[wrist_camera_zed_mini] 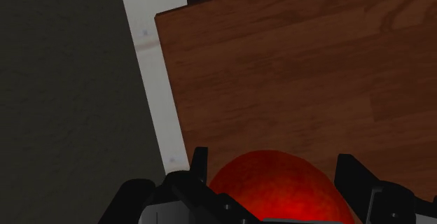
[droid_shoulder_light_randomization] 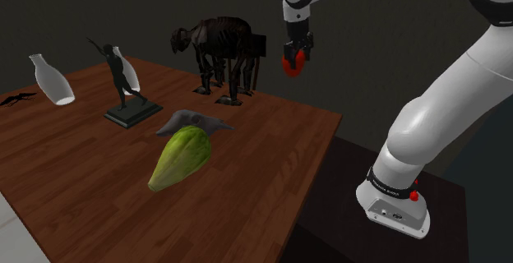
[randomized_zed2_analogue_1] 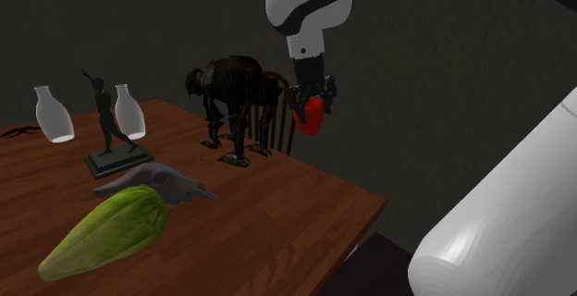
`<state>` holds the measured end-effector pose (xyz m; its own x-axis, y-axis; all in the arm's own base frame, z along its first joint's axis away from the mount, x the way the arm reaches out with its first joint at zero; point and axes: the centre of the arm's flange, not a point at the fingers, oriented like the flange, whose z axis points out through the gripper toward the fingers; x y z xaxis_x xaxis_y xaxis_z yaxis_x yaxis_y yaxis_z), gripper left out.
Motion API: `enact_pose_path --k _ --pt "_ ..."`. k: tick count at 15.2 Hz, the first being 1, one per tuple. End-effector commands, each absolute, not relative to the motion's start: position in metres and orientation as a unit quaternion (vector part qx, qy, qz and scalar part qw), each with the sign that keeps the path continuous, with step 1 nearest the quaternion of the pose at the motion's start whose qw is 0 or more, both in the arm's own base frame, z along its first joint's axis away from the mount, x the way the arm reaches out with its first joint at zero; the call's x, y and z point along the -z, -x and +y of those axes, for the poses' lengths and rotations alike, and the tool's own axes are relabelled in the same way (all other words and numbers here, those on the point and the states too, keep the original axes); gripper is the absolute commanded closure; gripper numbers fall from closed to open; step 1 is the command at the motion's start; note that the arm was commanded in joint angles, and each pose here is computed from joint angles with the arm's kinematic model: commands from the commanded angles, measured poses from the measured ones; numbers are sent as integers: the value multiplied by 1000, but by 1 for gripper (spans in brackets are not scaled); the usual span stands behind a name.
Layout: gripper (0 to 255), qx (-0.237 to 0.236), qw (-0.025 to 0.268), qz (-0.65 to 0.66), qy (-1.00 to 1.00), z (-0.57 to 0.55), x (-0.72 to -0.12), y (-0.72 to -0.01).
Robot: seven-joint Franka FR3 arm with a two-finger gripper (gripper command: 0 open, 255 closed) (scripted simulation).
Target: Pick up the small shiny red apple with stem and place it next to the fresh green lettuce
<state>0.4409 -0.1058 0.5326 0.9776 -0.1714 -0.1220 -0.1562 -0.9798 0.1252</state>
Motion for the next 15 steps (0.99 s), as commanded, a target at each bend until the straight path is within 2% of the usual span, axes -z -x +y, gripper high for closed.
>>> enact_pose_path --k 1,15 --pt "255 66 58 -83 -993 -105 -544 -441" --pt "255 66 58 -83 -993 64 -544 -410"
